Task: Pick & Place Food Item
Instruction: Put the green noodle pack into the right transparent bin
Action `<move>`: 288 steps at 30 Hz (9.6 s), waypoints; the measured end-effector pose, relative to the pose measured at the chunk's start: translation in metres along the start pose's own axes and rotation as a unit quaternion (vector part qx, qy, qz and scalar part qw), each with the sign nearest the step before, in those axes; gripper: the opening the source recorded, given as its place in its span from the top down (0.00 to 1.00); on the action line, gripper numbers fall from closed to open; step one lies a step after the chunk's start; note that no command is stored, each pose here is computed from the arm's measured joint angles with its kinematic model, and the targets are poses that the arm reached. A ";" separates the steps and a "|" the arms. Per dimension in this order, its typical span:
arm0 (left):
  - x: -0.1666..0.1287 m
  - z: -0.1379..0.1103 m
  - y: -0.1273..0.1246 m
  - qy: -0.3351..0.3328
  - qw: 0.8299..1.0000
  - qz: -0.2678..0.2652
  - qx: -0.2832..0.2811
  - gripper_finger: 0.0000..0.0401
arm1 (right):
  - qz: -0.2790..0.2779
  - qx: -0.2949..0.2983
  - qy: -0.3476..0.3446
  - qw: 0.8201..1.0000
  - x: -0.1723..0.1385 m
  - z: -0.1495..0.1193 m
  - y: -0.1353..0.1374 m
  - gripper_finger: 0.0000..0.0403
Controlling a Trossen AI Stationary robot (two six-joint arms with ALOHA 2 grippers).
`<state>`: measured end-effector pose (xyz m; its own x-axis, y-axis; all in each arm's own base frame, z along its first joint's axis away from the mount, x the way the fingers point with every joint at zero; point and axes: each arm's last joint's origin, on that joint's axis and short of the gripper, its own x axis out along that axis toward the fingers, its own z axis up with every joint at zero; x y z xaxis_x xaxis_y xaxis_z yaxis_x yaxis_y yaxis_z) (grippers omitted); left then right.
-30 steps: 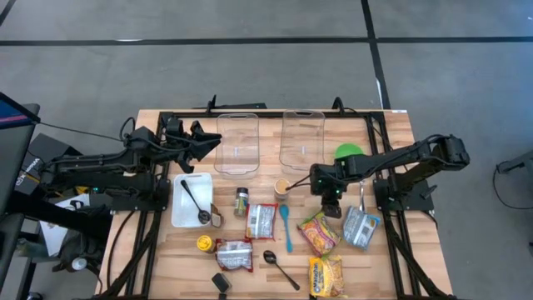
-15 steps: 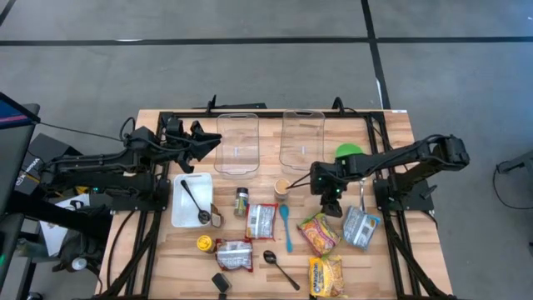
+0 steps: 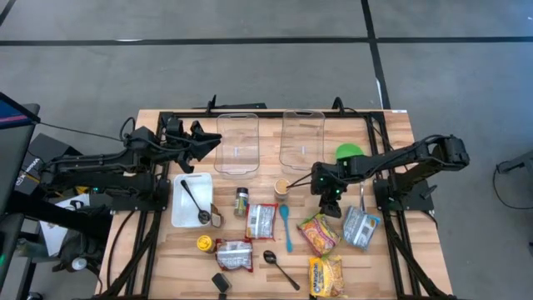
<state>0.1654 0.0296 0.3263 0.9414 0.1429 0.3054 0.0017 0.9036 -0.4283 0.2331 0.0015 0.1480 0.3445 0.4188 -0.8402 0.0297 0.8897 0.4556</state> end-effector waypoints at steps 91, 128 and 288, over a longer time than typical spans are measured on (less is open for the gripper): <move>0.000 0.000 0.000 0.000 1.000 0.000 0.000 0.75 | -0.039 -0.093 0.010 0.995 0.009 -0.003 0.015 0.62; 0.000 0.000 0.000 0.000 1.000 0.000 0.000 0.75 | -0.032 -0.056 0.034 0.997 0.024 0.007 0.011 0.99; 0.000 -0.001 -0.001 0.004 1.000 -0.006 -0.001 0.75 | -0.438 0.083 -0.042 0.894 -0.224 0.127 -0.111 1.00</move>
<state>0.1658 0.0283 0.3262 0.9437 0.1287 0.3048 0.0143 0.9046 -0.4261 0.2715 -0.2140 0.3236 0.1902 -0.4470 -0.8741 0.4595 0.8273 -0.3231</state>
